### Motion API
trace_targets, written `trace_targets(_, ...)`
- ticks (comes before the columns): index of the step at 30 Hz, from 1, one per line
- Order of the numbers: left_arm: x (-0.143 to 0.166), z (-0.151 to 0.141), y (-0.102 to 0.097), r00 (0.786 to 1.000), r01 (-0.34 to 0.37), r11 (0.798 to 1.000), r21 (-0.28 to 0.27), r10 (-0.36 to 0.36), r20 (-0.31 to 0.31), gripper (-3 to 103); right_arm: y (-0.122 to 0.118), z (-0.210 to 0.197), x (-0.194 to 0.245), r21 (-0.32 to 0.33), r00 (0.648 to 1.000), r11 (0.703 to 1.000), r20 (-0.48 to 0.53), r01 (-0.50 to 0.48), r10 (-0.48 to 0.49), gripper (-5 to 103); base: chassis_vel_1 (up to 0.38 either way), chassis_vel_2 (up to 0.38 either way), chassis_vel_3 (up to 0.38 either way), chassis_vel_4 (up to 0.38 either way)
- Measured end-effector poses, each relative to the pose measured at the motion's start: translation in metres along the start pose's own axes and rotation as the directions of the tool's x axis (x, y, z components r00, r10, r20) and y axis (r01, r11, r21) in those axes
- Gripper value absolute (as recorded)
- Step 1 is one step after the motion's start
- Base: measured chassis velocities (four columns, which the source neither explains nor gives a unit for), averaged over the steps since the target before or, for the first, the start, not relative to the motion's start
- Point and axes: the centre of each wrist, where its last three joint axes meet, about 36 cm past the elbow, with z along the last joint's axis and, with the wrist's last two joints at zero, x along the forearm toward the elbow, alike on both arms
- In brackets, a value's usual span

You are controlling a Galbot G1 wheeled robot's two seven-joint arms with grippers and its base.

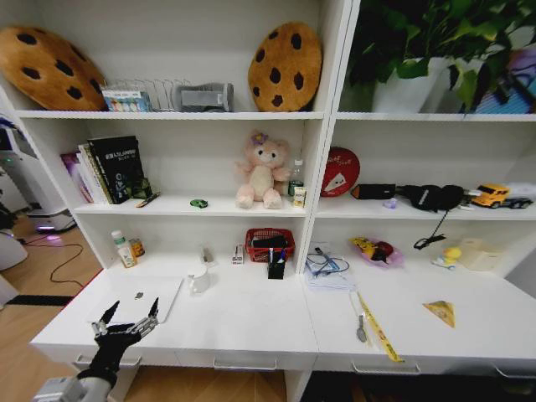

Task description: Organize the objects on the table.

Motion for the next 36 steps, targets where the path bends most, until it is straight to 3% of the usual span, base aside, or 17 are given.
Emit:
trace_targets(2,0.000,0.000,0.000,1.000,0.000,1.000,0.000,0.000,0.000,100,0.016,-0.031,0.016,0.035,0.995,0.998,0.087,-0.057,0.054,100,0.000,0.000,0.000,0.000)
trace_targets(9,0.000,0.000,0.000,1.000,0.000,1.000,0.000,0.000,0.000,100,0.022,-0.098,0.006,0.043,0.954,0.980,0.243,-0.194,0.178,100,0.000,0.000,0.000,0.000)
trace_targets(10,0.000,0.000,0.000,1.000,0.000,1.000,0.000,0.000,0.000,100,0.021,-0.129,0.001,0.029,0.932,0.971,0.287,-0.239,0.221,100,0.000,0.000,0.000,0.000)
trace_targets(11,0.000,0.000,0.000,1.000,0.000,1.000,0.000,0.000,0.000,100,0.021,-0.129,0.001,0.029,0.932,0.971,0.287,-0.239,0.221,100,0.000,0.000,0.000,0.000)
trace_targets(13,0.000,0.000,0.000,1.000,0.000,1.000,0.000,0.000,0.000,100,0.021,-0.206,-0.015,-0.049,0.877,0.944,0.357,-0.327,0.322,100,0.000,0.000,0.000,0.000)
trace_targets(14,0.000,0.000,0.000,1.000,0.000,1.000,0.000,0.000,0.000,100,0.021,-0.206,-0.015,-0.049,0.877,0.944,0.357,-0.327,0.322,100,0.000,0.000,0.000,0.000)
trace_targets(16,0.000,0.000,0.000,1.000,0.000,1.000,0.000,0.000,0.000,100,0.014,-0.248,-0.023,-0.099,0.849,0.925,0.371,-0.366,0.376,100,0.000,0.000,0.000,0.000)
trace_targets(20,0.000,0.000,0.000,1.000,0.000,1.000,0.000,0.000,0.000,100,-0.011,-0.266,-0.032,-0.123,0.808,0.890,0.379,-0.439,0.451,100,0.000,0.000,0.000,0.000)
trace_targets(23,0.000,0.000,0.000,1.000,0.000,1.000,0.000,0.000,0.000,100,-0.043,-0.271,-0.031,-0.196,0.774,0.849,0.350,-0.490,0.527,100,0.000,0.000,0.000,0.000)
trace_targets(28,0.000,0.000,0.000,1.000,0.000,1.000,0.000,0.000,0.000,100,-0.057,-0.274,-0.028,-0.251,0.757,0.829,0.339,-0.499,0.558,100,0.000,0.000,0.000,0.000)
trace_targets(36,0.000,0.000,0.000,1.000,0.000,1.000,0.000,0.000,0.000,100,-0.061,-0.272,-0.031,-0.283,0.751,0.817,0.325,-0.502,0.574,100,-0.071,-0.056,0.055,0.046)
